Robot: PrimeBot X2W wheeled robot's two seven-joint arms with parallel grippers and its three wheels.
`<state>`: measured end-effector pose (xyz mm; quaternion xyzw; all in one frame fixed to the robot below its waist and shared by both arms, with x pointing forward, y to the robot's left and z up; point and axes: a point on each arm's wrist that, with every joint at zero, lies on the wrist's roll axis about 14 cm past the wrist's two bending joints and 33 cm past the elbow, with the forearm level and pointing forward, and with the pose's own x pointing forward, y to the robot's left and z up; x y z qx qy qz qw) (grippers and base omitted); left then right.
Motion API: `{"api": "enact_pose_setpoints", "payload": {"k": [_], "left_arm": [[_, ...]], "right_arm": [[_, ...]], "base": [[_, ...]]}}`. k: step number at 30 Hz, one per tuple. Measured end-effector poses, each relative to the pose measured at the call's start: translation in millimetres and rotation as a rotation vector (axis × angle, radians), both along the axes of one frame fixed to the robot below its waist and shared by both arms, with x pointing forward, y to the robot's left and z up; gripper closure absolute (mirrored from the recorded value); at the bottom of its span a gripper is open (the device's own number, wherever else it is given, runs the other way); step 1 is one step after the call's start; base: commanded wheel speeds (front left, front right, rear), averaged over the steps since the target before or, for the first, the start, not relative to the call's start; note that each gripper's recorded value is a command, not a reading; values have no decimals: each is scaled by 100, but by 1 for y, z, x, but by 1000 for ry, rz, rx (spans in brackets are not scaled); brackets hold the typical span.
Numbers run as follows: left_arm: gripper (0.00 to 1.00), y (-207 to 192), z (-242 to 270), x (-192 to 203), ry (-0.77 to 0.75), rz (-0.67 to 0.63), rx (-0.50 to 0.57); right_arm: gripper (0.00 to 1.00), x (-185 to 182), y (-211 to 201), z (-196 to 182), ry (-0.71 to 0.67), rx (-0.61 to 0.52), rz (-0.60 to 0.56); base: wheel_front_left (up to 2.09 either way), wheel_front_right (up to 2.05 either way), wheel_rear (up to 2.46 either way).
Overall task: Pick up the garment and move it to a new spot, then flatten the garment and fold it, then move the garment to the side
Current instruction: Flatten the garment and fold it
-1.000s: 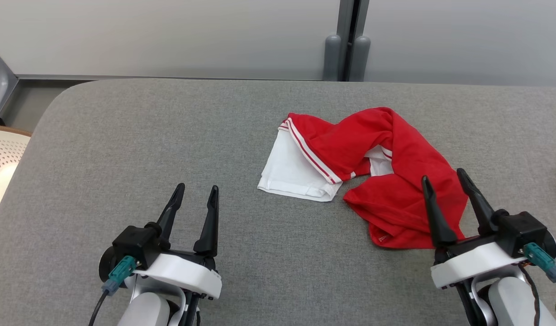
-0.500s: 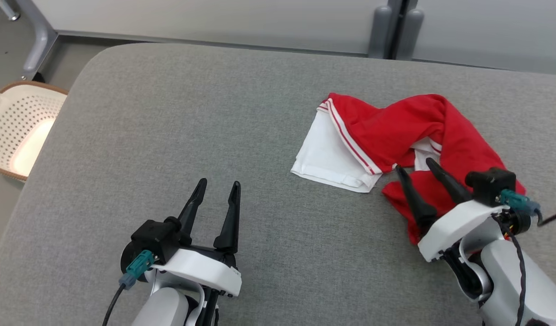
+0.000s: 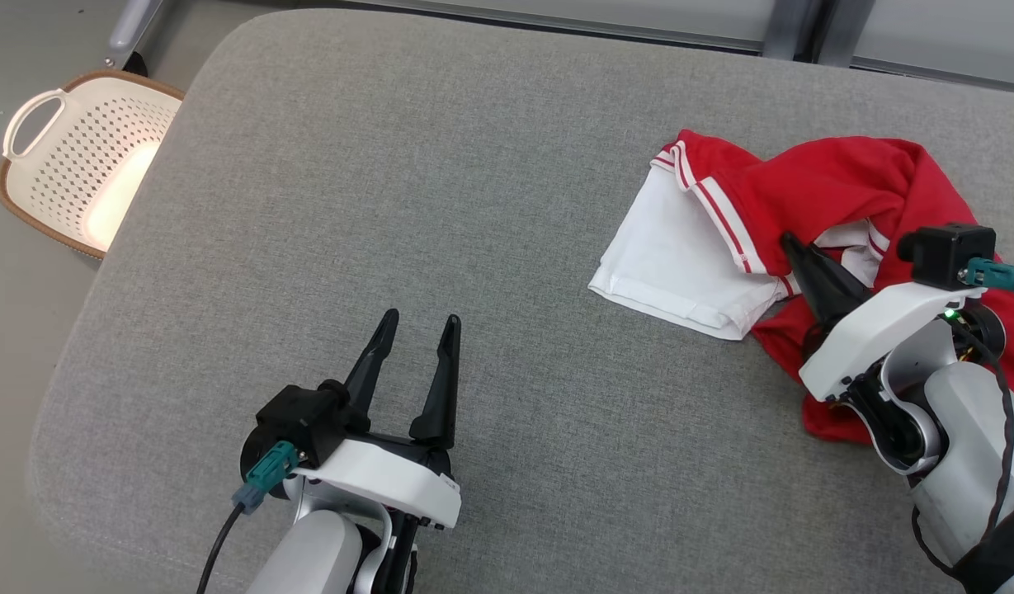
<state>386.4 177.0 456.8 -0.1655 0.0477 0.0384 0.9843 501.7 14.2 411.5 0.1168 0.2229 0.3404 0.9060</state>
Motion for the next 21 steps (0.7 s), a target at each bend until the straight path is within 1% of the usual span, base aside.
{"api": "enact_pose_setpoints", "payload": {"k": [2, 7, 13, 17, 21], "left_arm": [[0, 0, 1, 0, -1, 0, 0], [0, -1, 7, -1, -21, -2, -1], [0, -4, 19, -2, -57, -11, -9], [0, -5, 19, -5, -55, -12, -19], [0, -7, 11, -7, -30, -12, -30]], "right_arm": [[100, 1, 0, 4, -14, 2, 1], [100, 5, 0, 32, -95, 22, 5], [100, 17, -3, 80, -198, 31, 8], [100, 38, -7, 112, -243, 32, 2], [100, 70, -19, 128, -241, -7, -23]], "base": [[0, 0, 0], [0, 0, 0], [0, 0, 0], [0, 0, 0], [0, 0, 0]]}}
